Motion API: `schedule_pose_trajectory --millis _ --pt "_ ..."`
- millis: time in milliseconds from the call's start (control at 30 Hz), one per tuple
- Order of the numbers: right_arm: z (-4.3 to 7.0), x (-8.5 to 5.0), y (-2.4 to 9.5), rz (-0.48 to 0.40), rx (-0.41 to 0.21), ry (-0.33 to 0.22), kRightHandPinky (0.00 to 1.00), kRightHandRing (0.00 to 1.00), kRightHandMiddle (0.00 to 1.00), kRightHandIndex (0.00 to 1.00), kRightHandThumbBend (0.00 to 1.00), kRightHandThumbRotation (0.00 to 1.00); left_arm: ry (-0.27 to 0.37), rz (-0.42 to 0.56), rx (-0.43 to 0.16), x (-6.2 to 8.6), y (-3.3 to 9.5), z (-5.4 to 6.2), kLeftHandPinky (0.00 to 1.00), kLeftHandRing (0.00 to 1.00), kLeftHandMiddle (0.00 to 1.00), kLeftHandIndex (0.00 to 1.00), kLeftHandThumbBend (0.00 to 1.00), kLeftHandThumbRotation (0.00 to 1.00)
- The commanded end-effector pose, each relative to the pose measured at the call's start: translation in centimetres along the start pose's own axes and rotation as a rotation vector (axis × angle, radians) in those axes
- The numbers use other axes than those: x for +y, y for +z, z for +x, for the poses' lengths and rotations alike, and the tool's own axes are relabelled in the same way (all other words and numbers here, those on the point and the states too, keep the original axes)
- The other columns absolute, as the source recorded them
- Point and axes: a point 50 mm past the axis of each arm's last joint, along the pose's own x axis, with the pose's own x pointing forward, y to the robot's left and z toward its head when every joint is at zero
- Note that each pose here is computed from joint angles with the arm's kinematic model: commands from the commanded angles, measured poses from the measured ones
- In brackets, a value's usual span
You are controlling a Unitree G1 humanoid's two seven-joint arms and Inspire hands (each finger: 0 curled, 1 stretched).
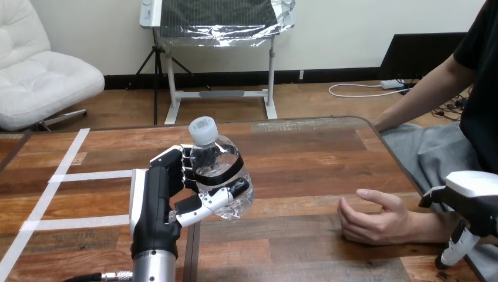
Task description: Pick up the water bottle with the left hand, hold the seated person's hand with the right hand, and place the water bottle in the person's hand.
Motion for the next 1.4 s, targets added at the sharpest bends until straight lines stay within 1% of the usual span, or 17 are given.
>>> schedule_pose_trajectory --millis 0,167,300,467,1167,1367 --pt "0.0 -2.8 0.0 -0.035 -0.001 -0.074 0.78 0.88 0.89 0.84 0.77 0.0 0.017 -0.021 -0.128 0.1 2.4 1.2 0.35 0.4 0.44 0.47 0.66 0.0" --pt "0.3 -2.6 0.1 -0.02 -0.002 -0.062 0.77 0.86 0.88 0.84 0.77 0.0 0.019 -0.02 -0.124 0.2 2.4 1.2 0.35 0.4 0.44 0.47 0.66 0.0" --pt "0.6 -2.5 0.2 -0.006 -0.002 -0.052 0.77 0.86 0.87 0.84 0.76 0.0 0.018 -0.022 -0.126 0.2 2.4 1.2 0.35 0.39 0.44 0.47 0.66 0.0" --pt "0.9 -2.3 0.3 -0.008 -0.005 -0.044 0.77 0.85 0.87 0.83 0.75 0.0 0.016 -0.024 -0.125 0.2 2.4 1.2 0.35 0.4 0.44 0.47 0.66 0.0" --pt "2.7 -1.2 0.5 -0.023 -0.031 -0.04 0.73 0.81 0.83 0.8 0.77 0.0 0.021 -0.025 -0.127 0.3 2.4 1.1 0.35 0.4 0.45 0.47 0.66 0.0" --pt "3.2 -0.8 0.6 -0.021 -0.031 -0.038 0.69 0.78 0.82 0.8 0.77 0.0 0.025 -0.035 -0.127 0.4 2.5 1.1 0.35 0.4 0.45 0.47 0.66 0.0"
